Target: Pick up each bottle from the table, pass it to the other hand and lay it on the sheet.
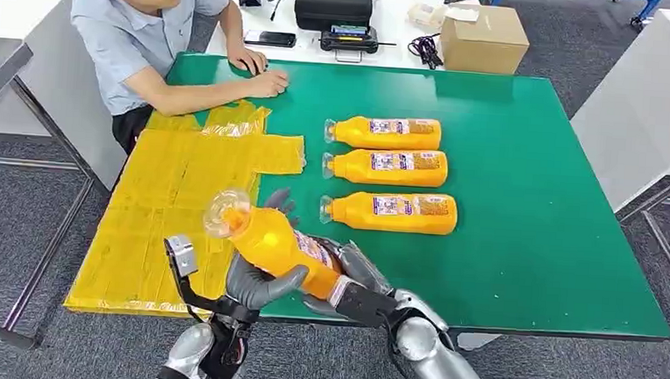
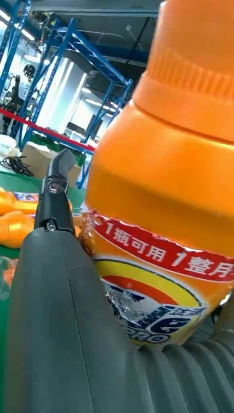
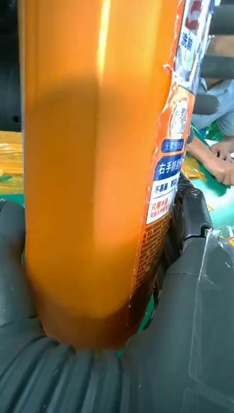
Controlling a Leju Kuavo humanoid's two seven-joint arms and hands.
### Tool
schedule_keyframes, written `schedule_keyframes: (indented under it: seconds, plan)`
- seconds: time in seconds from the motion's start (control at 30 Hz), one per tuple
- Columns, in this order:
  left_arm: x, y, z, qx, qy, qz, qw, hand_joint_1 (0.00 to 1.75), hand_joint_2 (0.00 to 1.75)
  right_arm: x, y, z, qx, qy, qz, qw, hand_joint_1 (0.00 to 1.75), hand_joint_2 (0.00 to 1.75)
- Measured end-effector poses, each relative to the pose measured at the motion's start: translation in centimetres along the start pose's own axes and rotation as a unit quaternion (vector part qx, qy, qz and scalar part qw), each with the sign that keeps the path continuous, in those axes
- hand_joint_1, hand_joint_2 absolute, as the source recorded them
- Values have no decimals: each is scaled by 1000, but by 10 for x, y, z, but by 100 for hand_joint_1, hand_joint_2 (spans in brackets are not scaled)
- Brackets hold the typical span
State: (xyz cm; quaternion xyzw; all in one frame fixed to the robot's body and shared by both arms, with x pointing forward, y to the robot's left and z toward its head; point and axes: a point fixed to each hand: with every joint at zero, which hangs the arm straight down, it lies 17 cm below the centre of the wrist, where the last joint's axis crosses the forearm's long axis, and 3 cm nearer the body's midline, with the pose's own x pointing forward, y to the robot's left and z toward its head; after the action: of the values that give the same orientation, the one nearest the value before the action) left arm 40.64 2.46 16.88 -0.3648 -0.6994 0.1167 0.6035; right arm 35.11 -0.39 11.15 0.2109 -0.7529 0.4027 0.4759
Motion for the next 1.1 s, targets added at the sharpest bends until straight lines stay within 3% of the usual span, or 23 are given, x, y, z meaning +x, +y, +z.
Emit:
schedule_keyframes:
  seconds: [0.43, 0.47, 0.5, 0.53, 0.57, 0.6, 0.83, 1.1]
  plan:
    - [-5, 4, 2, 4, 6, 15, 1000, 0, 175, -6, 3, 1, 4, 5, -4, 1000, 175, 175]
    - [-5, 4, 2, 4, 6, 15, 1000, 31, 175, -6, 3, 1, 4, 5, -4, 1000, 175, 175]
    - [-5, 4, 2, 5, 6, 15, 1000, 143, 175, -6, 3, 1, 4, 5, -5, 1000, 175, 175]
    - [-5, 4, 2, 4, 6, 15, 1000, 175, 175, -6, 3, 1, 4, 5, -5, 1000, 154, 175]
    - [-5, 4, 2, 4, 6, 15, 1000, 175, 175, -6, 3, 1, 4, 5, -5, 1000, 28, 175]
    - [-5, 4, 2, 3, 5, 15, 1000, 175, 175, -6, 2, 1, 3, 5, -6, 1000, 0, 175]
    - [13, -6, 0, -12, -38, -37, 999, 175, 175, -11, 2, -3, -18, 26, -17, 999, 0, 175]
    - [45, 3, -3, 23, -83, -121, 989, 175, 175, -37, -12, 12, -72, 73, 7, 995, 0, 175]
